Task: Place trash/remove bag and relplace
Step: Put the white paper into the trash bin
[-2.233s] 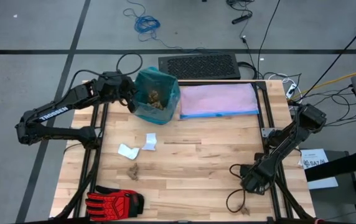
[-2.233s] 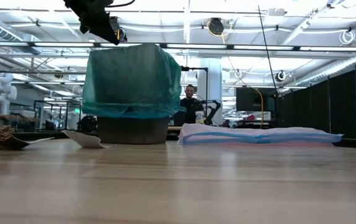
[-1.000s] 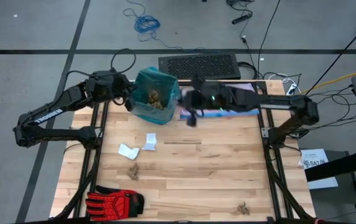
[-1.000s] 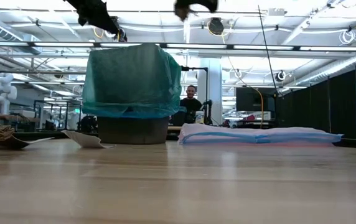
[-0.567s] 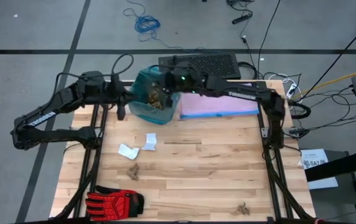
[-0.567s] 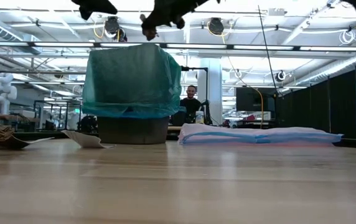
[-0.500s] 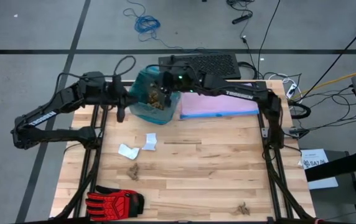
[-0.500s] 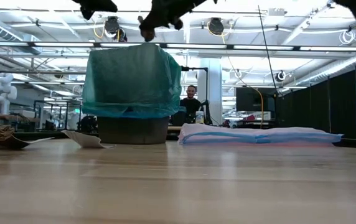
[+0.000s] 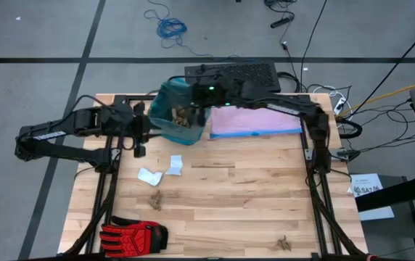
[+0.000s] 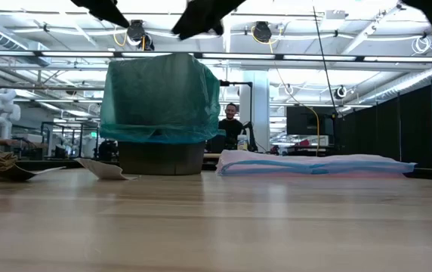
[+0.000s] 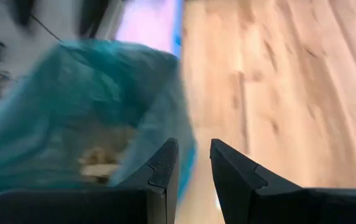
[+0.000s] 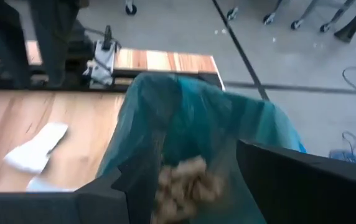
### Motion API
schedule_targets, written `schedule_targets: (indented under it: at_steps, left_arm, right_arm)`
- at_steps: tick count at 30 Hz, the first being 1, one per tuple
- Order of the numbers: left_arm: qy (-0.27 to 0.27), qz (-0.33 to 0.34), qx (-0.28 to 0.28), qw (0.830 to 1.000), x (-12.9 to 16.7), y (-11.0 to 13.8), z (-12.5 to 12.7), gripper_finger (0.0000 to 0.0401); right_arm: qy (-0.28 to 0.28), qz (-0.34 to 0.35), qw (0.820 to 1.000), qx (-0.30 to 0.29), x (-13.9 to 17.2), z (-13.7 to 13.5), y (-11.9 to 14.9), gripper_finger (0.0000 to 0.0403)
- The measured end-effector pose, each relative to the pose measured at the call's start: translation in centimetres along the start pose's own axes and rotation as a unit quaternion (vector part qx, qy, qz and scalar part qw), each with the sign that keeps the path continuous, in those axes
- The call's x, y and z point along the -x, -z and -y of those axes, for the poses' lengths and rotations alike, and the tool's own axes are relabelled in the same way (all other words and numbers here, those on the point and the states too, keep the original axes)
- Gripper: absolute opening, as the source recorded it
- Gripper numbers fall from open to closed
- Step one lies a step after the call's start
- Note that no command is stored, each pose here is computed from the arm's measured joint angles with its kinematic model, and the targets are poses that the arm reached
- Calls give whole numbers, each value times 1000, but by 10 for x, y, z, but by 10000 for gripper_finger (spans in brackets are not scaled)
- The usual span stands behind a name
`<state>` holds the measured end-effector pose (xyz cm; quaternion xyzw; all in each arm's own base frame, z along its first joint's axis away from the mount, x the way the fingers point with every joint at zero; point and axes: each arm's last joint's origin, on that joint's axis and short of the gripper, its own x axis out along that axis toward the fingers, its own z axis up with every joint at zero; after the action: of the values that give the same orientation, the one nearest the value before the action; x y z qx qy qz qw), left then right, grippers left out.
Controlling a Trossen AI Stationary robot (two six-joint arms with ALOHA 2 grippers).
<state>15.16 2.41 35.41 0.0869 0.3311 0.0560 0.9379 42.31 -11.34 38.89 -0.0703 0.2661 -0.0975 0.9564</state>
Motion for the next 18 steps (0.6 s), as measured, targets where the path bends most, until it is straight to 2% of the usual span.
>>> schedule_targets:
  at_steps: [3, 8, 12, 18]
  left_arm:
    - [37, -47, -20, 998, -9, 3, 12, 91]
    - [83, -144, -31, 986, -32, 7, 34, 91]
    - [109, -192, -56, 974, -57, 5, 55, 91]
    - [133, -272, -85, 949, -97, 10, 88, 91]
  right_arm:
    - [-20, -68, 997, -17, 31, -8, 5, 199]
    - [-57, -200, 978, -28, 64, -33, 21, 197]
    - [-90, -247, 965, -7, 80, -61, 25, 197]
    - [-128, -266, 955, 23, 92, -104, 25, 197]
